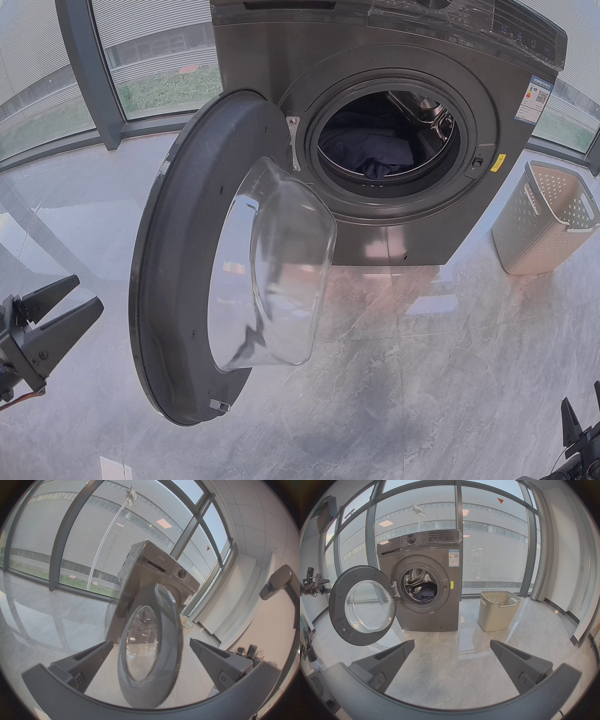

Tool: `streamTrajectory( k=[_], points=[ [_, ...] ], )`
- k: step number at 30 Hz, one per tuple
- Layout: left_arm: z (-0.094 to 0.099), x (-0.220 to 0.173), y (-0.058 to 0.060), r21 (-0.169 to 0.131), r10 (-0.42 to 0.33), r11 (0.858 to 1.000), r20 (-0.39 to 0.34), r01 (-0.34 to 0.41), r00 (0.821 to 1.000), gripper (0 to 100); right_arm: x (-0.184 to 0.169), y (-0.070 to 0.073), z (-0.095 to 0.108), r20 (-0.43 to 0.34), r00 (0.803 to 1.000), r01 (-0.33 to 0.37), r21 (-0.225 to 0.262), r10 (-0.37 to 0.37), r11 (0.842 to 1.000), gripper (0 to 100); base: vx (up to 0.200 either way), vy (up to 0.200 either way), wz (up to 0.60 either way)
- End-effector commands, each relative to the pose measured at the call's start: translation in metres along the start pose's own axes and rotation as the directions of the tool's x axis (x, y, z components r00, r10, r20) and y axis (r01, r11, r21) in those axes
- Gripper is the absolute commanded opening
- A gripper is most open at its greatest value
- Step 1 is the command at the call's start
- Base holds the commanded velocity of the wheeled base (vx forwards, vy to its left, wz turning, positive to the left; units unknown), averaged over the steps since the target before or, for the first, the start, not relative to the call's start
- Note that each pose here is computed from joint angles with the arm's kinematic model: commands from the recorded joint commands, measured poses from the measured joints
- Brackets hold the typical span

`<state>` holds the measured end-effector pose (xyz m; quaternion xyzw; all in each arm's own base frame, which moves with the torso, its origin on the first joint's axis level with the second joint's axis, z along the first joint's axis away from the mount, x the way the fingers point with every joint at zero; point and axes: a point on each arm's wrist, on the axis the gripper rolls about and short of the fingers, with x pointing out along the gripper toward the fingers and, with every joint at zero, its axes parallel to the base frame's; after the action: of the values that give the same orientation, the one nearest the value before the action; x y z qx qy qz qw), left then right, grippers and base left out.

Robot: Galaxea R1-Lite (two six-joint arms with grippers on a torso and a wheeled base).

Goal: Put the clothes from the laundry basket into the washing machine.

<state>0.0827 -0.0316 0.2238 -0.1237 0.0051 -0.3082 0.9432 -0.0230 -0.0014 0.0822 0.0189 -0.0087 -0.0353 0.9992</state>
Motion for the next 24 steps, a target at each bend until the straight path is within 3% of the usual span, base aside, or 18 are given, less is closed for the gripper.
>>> streamTrajectory(
  k=[1,3,9,13,18,24],
  points=[
    [-0.003,0.024,0.014,0.027,0.055,0.998,-0.066,-0.053,0.996,100,0.000,0.000,-0.005,-0.001,1.000,0.000,0.000,0.000,1.000,100,0.000,0.000,0.00],
    [-0.005,0.031,0.017,0.041,0.052,0.998,-0.083,-0.049,0.995,100,0.000,0.000,-0.005,-0.001,1.000,0.000,0.000,0.000,1.000,100,0.000,0.000,0.00],
    [-0.005,0.046,0.018,0.046,0.029,0.999,-0.105,-0.024,0.994,100,0.000,0.000,-0.005,-0.001,1.000,0.000,0.000,0.000,1.000,100,0.000,0.000,0.00],
    [-0.002,0.057,0.007,0.040,-0.053,0.998,-0.117,0.058,0.992,100,0.000,0.000,-0.005,-0.001,1.000,0.000,0.000,0.000,1.000,100,0.000,0.000,0.00],
    [-0.006,0.073,0.003,0.038,-0.044,0.998,-0.149,0.050,0.988,100,0.000,0.000,-0.005,-0.001,1.000,-0.002,-0.004,0.002,1.000,100,0.000,0.000,0.00],
    [-0.017,0.103,-0.001,0.031,-0.091,0.995,-0.172,0.098,0.981,100,0.000,0.000,-0.006,-0.012,1.000,-0.022,-0.024,0.021,0.999,100,0.000,0.000,0.00]
  ],
)
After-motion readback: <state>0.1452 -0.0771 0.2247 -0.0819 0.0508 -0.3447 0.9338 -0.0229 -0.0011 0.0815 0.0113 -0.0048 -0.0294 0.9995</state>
